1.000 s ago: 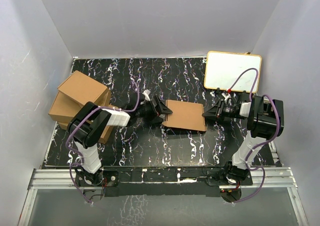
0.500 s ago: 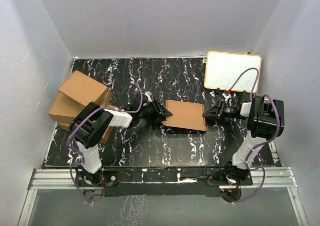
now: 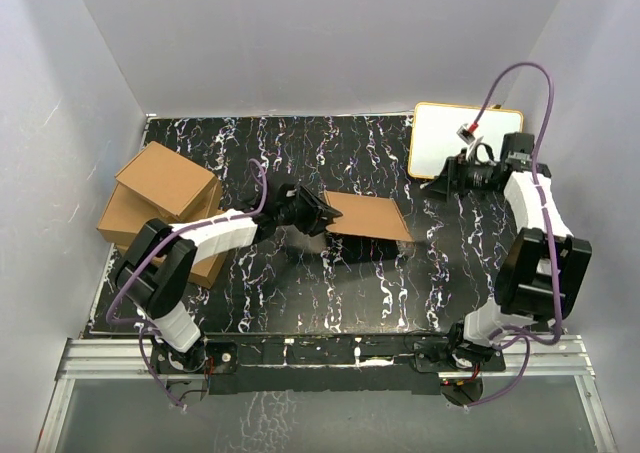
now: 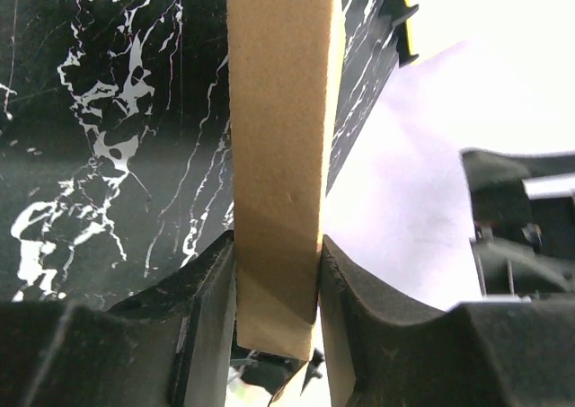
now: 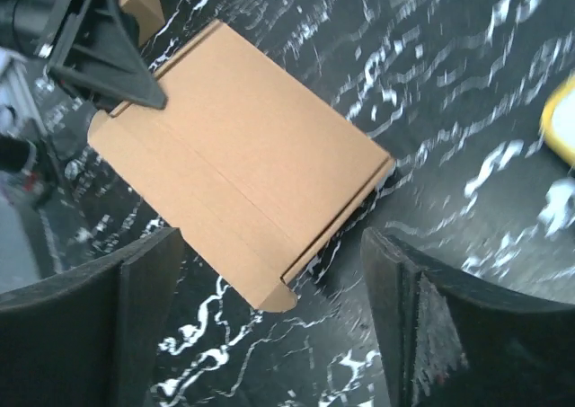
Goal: Fold the paper box
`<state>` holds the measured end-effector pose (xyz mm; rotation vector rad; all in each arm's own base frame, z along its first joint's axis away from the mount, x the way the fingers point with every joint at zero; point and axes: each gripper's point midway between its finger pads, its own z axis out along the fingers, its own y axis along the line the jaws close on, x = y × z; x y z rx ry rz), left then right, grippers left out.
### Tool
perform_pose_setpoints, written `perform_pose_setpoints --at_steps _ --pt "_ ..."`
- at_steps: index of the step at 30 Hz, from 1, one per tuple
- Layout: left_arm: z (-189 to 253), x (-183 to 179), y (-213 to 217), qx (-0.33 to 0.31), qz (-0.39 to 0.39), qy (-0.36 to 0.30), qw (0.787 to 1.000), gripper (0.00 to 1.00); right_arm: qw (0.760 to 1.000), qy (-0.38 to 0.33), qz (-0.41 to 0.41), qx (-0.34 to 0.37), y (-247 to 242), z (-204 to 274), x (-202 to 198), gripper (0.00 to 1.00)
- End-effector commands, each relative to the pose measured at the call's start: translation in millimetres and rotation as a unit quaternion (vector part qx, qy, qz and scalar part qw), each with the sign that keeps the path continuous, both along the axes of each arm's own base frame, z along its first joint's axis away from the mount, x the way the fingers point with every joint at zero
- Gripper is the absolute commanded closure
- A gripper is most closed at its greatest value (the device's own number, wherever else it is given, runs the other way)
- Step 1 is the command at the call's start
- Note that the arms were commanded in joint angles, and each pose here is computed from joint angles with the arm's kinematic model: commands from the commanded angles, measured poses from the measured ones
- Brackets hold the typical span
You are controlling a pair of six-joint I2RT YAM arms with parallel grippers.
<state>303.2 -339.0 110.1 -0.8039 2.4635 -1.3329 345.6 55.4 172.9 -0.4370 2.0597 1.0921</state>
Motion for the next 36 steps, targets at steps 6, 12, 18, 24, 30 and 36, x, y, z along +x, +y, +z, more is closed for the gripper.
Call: perform_pose_setpoints --at_steps 6,12,18,24,30,36 --pt "44.4 1.5 3.2 0.001 0.064 0.101 0.993 0.73 0.872 -0.408 0.235 -0.132 84.9 77.4 -60.7 0.01" --pt "58.9 2.7 0.9 -0.001 0.067 0.113 0.991 0.73 0.819 -0.475 0.276 -0.168 126.2 65.6 -66.4 0.0" --pt "62.0 3.9 0.3 -0.005 0.072 0.116 0.991 0.73 0.806 -0.452 0.3 -0.239 150.6 28.9 -61.4 0.05" --pt "64.8 5.7 -1.3 -0.009 0.073 0.115 0.991 0.73 0.803 -0.445 0.266 -0.293 163.4 -0.3 -49.9 0.09" --pt "68.2 4.8 0.9 -0.012 0.077 0.111 0.991 0.73 0.779 -0.466 0.225 -0.353 171.2 -21.5 -31.0 0.19" --pt "68.7 1.7 2.0 -0.017 0.077 0.112 0.991 0.73 0.773 -0.48 0.191 -0.369 171.6 -24.2 -21.2 0.38"
